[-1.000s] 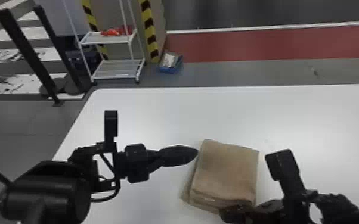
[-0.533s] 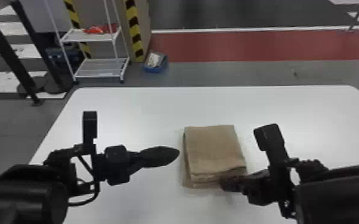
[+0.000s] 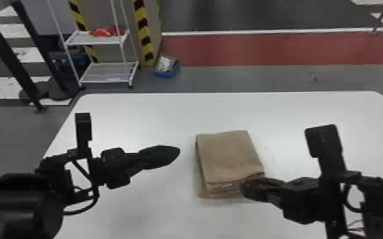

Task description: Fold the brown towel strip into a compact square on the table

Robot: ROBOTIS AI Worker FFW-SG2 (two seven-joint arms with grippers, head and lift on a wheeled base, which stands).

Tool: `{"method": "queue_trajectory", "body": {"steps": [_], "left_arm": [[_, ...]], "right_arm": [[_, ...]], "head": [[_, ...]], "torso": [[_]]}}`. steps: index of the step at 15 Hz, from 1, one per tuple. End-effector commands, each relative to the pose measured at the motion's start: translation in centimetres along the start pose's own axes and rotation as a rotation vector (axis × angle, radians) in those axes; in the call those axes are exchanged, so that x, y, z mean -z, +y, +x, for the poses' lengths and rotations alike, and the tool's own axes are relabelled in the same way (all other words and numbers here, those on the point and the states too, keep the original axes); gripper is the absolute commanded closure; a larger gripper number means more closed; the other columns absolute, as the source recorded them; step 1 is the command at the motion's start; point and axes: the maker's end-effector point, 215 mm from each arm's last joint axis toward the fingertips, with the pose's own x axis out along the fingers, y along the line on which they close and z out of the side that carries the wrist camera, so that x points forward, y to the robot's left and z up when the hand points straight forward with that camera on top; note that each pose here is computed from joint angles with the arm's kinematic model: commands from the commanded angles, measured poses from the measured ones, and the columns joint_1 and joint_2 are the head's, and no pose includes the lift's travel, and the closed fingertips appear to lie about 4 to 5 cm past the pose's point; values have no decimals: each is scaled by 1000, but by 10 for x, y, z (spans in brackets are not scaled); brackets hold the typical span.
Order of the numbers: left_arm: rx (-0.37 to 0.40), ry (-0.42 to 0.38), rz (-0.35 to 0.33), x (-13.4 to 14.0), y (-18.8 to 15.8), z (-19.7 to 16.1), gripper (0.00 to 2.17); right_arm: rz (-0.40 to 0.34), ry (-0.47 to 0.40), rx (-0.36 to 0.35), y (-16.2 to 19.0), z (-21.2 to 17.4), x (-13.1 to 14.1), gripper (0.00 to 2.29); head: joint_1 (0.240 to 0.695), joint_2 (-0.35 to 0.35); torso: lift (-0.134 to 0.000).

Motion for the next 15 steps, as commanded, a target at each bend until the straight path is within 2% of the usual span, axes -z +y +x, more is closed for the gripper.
{"method": "queue_trajectory", "body": {"steps": [1, 3, 4, 6, 8, 10, 11, 13, 14, 15], "left_arm": [[-112, -99, -66, -23, 31, -29, -2], [-254, -198, -149, -32, 67, -61, 6], [-330, -218, -172, -25, 81, -73, 6], [-513, -276, -149, -12, 107, -98, 19], [-658, -302, -120, 5, 125, -106, 22], [-759, -314, -81, 17, 128, -107, 22], [-786, -336, -76, 22, 122, -113, 26], [-818, -360, -91, 34, 111, -127, 29], [-848, -390, -76, 32, 109, -138, 29], [-889, -419, -40, 23, 109, -153, 33]], "right_arm": [[-33, -121, 126, -26, -35, -35, 6], [-81, -193, 257, -54, -47, -46, 63], [-99, -215, 302, -61, -50, -46, 63], [-151, -293, 361, -66, -52, -52, 73], [-235, -444, 448, -71, -56, -79, 83], [-324, -652, 532, -67, -61, -114, 90], [-336, -666, 524, -67, -54, -109, 90], [-361, -743, 566, -76, -62, -102, 93], [-328, -765, 596, -93, -73, -94, 93], [-259, -785, 598, -111, -83, -85, 93]], "head": [[695, 92], [695, 90], [695, 92], [695, 116], [695, 144], [695, 163], [695, 164], [695, 176], [695, 180], [695, 176]], "torso": [[-124], [-124], [-124], [-124], [-124], [-124], [-124], [-124], [-124], [-124]]}}
